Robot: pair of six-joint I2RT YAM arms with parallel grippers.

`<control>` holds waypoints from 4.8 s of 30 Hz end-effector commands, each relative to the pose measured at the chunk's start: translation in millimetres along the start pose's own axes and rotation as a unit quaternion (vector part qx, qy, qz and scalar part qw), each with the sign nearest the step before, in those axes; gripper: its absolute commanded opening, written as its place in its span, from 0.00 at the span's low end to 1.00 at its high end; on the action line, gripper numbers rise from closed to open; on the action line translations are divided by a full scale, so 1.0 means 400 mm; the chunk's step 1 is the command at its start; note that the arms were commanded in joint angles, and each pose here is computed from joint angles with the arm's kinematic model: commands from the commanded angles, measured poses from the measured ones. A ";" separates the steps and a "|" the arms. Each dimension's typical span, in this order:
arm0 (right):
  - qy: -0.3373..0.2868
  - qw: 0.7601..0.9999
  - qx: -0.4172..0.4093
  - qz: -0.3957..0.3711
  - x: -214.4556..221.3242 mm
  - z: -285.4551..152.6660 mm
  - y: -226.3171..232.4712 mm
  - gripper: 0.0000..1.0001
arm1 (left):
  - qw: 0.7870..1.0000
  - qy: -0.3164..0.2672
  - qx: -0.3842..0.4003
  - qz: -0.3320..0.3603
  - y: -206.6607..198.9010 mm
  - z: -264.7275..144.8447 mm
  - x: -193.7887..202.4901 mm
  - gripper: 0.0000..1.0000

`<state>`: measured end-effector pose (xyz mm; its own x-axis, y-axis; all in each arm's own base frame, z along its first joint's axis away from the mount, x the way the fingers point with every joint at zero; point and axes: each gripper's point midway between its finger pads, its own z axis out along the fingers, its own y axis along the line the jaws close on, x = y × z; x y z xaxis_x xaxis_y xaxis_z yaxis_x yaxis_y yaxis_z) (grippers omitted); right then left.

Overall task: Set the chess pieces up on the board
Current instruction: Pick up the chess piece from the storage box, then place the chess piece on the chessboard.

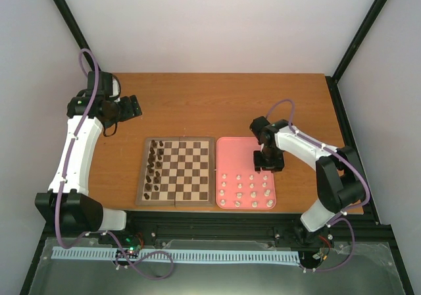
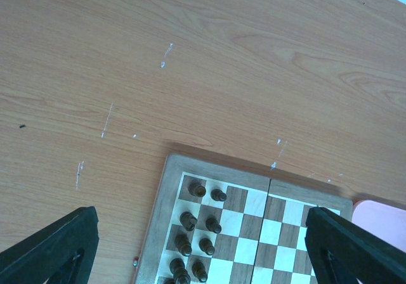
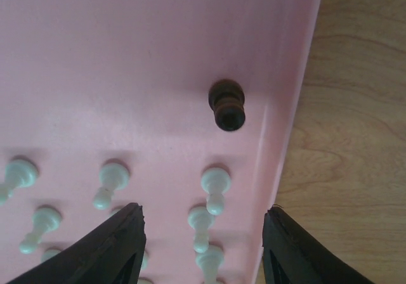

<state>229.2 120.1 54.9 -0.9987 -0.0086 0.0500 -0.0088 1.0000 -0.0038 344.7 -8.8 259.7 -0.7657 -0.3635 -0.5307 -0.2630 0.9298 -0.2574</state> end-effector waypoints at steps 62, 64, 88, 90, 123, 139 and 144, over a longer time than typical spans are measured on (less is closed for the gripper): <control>-0.119 0.921 -0.075 -0.364 0.129 -0.177 0.761 0.03 | 1.000 -0.016 0.002 0.003 -0.007 -0.015 -0.022 1.00; -0.112 0.907 -0.091 -0.396 0.159 -0.177 0.825 0.03 | 1.000 -0.017 0.001 0.002 -0.007 -0.015 -0.022 1.00; -0.033 0.861 -0.136 -0.490 0.287 -0.079 0.991 0.03 | 1.000 -0.019 0.011 0.002 -0.017 -0.021 -0.029 1.00; -0.035 0.859 -0.139 -0.492 0.285 -0.079 0.997 0.03 | 1.000 -0.020 0.012 0.001 -0.018 -0.022 -0.028 1.00; -0.036 0.859 -0.127 -0.495 0.268 -0.032 1.014 0.06 | 1.000 -0.018 0.014 0.002 -0.018 -0.021 -0.023 1.00; -0.039 0.857 -0.125 -0.498 0.265 -0.028 1.017 0.10 | 1.000 -0.019 0.013 0.004 -0.017 -0.024 -0.024 1.00; -0.040 0.857 -0.124 -0.499 0.264 -0.030 1.017 0.13 | 1.000 -0.020 0.013 0.004 -0.017 -0.025 -0.023 1.00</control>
<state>122.1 522.5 66.2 -0.5131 -0.8456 -0.1473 -0.8493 0.4754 0.2295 344.6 -9.5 259.8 -0.7663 -0.3634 -0.5299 -0.2608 0.9296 -0.2603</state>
